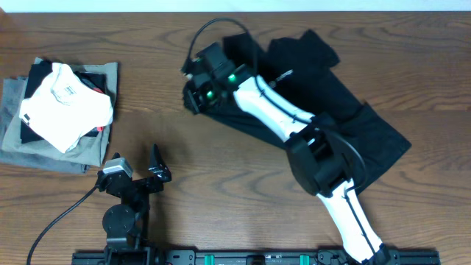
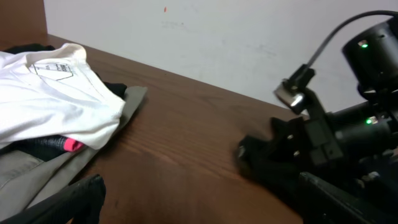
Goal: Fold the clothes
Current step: 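Drag the black t-shirt leftward to the table center and release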
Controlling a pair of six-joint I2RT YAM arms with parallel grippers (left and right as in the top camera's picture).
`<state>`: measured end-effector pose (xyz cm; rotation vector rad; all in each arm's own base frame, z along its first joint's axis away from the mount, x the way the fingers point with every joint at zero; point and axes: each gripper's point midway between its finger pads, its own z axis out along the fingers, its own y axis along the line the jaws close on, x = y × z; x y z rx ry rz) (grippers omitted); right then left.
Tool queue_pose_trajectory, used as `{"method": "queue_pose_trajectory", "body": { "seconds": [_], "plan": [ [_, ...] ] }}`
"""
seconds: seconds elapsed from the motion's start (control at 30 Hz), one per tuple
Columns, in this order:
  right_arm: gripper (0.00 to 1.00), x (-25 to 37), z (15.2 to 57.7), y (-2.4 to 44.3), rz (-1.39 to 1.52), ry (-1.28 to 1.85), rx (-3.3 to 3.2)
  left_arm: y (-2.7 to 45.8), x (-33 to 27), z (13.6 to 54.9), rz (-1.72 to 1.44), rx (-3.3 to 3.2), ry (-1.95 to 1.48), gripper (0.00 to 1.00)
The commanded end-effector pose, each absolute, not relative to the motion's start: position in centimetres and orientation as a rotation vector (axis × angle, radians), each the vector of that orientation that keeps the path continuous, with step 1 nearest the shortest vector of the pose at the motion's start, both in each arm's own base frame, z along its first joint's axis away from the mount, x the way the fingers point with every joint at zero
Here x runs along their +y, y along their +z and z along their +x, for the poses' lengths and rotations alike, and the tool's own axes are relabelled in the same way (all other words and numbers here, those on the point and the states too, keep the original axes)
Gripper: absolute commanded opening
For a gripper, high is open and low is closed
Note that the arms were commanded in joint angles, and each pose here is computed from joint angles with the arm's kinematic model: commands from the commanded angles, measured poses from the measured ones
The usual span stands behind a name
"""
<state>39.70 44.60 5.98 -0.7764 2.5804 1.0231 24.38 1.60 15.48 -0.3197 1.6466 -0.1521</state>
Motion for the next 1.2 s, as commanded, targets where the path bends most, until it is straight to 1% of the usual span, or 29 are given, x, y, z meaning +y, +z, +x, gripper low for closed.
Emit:
{"method": "queue_pose_trajectory", "body": {
  "seconds": [0.0,0.3,0.47,0.53,0.57,0.6,0.63,0.67,0.7,0.77,0.8,0.83,0.97,1.0,1.03,1.17],
  "plan": [
    [0.01,47.3,36.8,7.2,-0.837,1.151,2.573,13.6,1.9,24.3,-0.324,1.698,-0.122,0.98],
    [0.01,50.9,30.2,6.8,-0.991,1.179,2.605,13.6,1.9,24.3,-0.323,1.698,-0.122,0.98],
    [0.01,51.6,29.5,6.8,-0.960,1.155,2.630,13.6,1.9,24.3,-0.324,1.698,-0.122,0.98],
    [0.04,51.4,29.6,7.2,-0.964,1.150,2.633,13.6,1.9,24.3,-0.323,1.698,-0.122,0.98],
    [0.08,51.3,29.6,7.4,-0.980,1.141,2.631,13.6,1.9,24.3,-0.323,1.698,-0.122,0.98],
    [0.16,51.1,29.7,7.8,-1.007,1.127,2.619,13.6,1.9,24.3,-0.323,1.698,-0.122,0.98],
    [0.29,50.9,29.9,8.2,-1.022,1.099,2.619,13.6,1.9,24.3,-0.324,1.698,-0.122,0.98],
    [0.39,50.4,30.3,8.6,-1.025,1.036,2.622,13.6,1.9,24.3,-0.324,1.698,-0.122,0.98],
    [0.43,50.0,30.8,9.0,-1.023,0.976,2.622,13.6,1.9,24.3,-0.323,1.698,-0.122,0.98],
    [0.55,47.9,33.0,10.3,-0.972,0.713,2.622,13.6,1.9,24.3,-0.324,1.698,-0.122,0.98],
    [0.66,46.2,34.6,11.6,-0.915,0.545,2.609,13.6,1.9,24.3,-0.324,1.698,-0.122,0.98],
    [0.67,45.4,35.3,12.3,-0.890,0.482,2.600,13.6,1.9,24.3,-0.323,1.698,-0.122,0.98],
    [0.79,39.9,38.7,17.7,-0.708,0.226,2.560,13.6,1.9,24.3,-0.323,1.698,-0.122,0.98],
    [0.92,38.4,39.3,18.7,-0.663,0.188,2.564,13.6,1.9,24.3,-0.324,1.698,-0.122,0.98],
    [0.99,36.6,39.8,19.6,-0.627,0.147,2.572,13.6,1.9,24.3,-0.324,1.698,-0.122,0.98],
    [0.99,29.0,40.6,21.6,-0.500,0.026,2.667,13.6,1.9,24.3,-0.324,1.698,-0.122,0.98]
  ]
}}
